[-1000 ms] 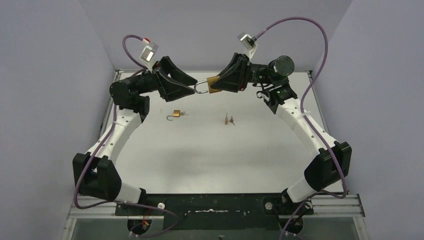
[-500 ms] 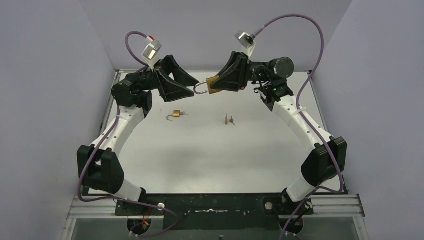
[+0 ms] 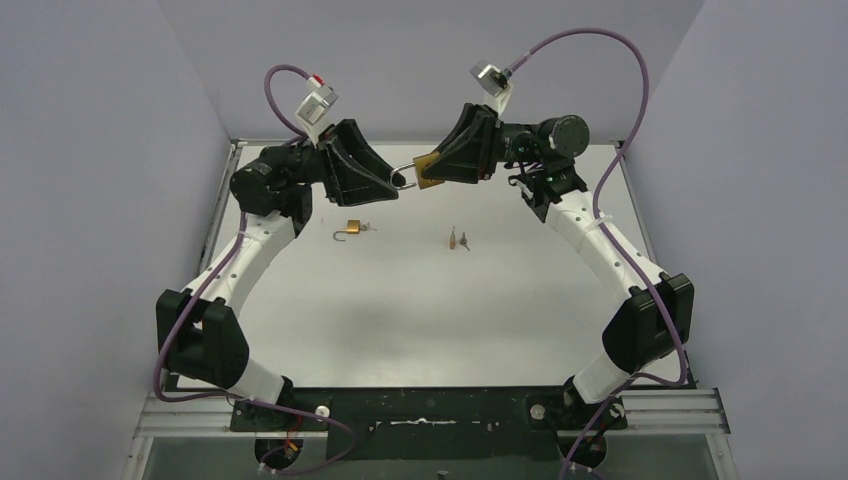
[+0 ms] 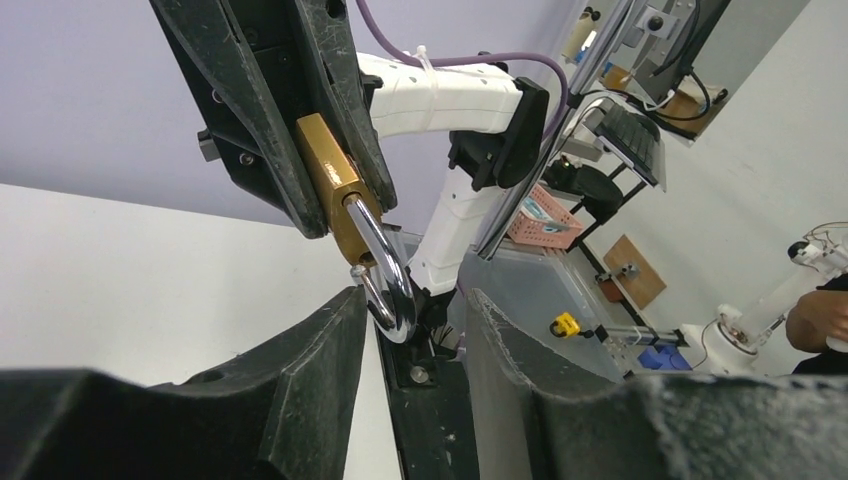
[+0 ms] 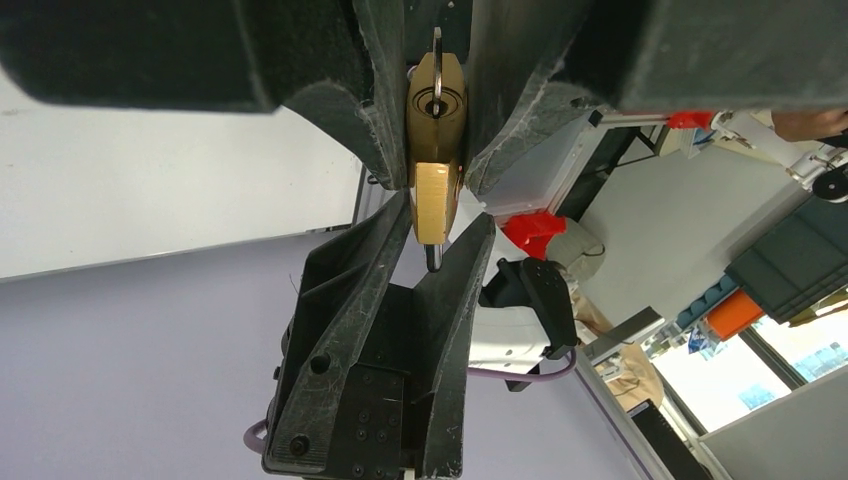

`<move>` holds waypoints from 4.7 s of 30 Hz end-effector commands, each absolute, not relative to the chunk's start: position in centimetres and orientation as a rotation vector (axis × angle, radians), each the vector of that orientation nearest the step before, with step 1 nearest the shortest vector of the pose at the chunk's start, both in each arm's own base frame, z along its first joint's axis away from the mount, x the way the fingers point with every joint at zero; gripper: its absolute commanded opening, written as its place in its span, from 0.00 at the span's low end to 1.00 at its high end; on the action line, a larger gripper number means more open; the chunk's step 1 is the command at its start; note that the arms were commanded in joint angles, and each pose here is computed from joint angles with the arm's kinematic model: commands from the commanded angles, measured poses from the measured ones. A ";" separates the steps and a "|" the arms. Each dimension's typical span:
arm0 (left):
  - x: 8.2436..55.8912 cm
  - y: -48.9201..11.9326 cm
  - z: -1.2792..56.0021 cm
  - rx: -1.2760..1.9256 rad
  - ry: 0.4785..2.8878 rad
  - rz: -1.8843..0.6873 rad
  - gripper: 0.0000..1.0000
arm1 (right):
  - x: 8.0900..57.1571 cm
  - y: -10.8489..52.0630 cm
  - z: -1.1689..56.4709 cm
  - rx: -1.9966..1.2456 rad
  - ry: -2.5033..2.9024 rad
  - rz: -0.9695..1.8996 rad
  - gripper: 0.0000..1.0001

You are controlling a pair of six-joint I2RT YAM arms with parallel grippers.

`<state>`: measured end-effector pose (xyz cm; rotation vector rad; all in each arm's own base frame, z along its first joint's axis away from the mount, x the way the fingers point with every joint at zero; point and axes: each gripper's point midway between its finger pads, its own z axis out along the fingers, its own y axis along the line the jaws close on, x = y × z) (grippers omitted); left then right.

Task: Lock with the key
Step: Lock the lock.

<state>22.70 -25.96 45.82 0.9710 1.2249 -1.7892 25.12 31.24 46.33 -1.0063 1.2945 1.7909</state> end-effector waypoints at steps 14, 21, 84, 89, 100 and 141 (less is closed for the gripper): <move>21.3 -25.1 49.4 0.988 1.114 -1.751 0.24 | 23.8 30.7 48.8 -1.043 1.181 1.748 0.00; 20.1 -25.8 48.9 1.033 1.124 -1.779 0.00 | 23.9 30.7 48.7 -1.043 1.183 1.748 0.00; 22.7 -32.5 46.5 0.863 1.021 -1.937 0.00 | 21.5 38.0 48.6 -0.997 1.087 1.784 0.00; 22.7 -32.8 46.8 0.873 1.013 -1.943 0.00 | 21.1 38.7 47.0 -0.987 1.110 1.845 0.00; 26.3 -29.3 46.7 0.776 1.102 -1.894 0.00 | 24.6 35.4 48.1 -0.921 1.157 1.705 0.00; 29.7 -24.1 42.8 0.802 1.331 -1.748 0.00 | 29.5 28.1 46.1 -0.732 1.299 1.375 0.64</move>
